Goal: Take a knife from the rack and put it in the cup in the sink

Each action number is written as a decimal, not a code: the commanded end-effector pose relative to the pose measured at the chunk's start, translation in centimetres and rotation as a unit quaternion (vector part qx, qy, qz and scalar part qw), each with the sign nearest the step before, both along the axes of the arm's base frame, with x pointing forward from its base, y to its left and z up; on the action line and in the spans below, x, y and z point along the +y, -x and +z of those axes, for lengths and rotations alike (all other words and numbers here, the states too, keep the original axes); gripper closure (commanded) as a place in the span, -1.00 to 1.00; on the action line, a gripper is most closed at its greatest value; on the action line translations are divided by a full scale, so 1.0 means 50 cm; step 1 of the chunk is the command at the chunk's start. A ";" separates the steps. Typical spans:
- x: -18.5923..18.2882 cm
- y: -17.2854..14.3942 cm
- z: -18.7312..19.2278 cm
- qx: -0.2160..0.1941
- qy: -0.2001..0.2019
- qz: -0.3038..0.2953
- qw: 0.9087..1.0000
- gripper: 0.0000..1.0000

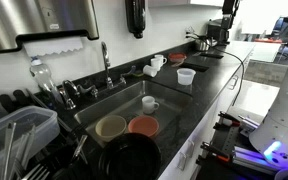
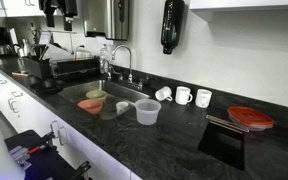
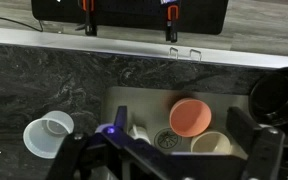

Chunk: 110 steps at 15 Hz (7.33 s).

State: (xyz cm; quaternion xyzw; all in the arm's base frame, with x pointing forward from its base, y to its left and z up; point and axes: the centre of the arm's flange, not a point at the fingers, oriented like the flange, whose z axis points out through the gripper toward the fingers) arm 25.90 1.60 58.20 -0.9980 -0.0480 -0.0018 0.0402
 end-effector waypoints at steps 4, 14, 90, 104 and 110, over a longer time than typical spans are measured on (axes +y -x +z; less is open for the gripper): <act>0.000 0.001 0.001 -0.001 0.000 0.000 1.000 -1.00; 0.000 0.001 0.001 -0.001 0.000 0.000 1.000 -1.00; 0.942 -0.296 -0.030 -0.082 -0.110 0.263 0.955 -1.00; 1.030 -0.316 -0.096 -0.075 -0.123 0.296 0.944 -1.00; 1.028 -0.350 -0.145 -0.047 -0.145 0.277 0.949 -1.00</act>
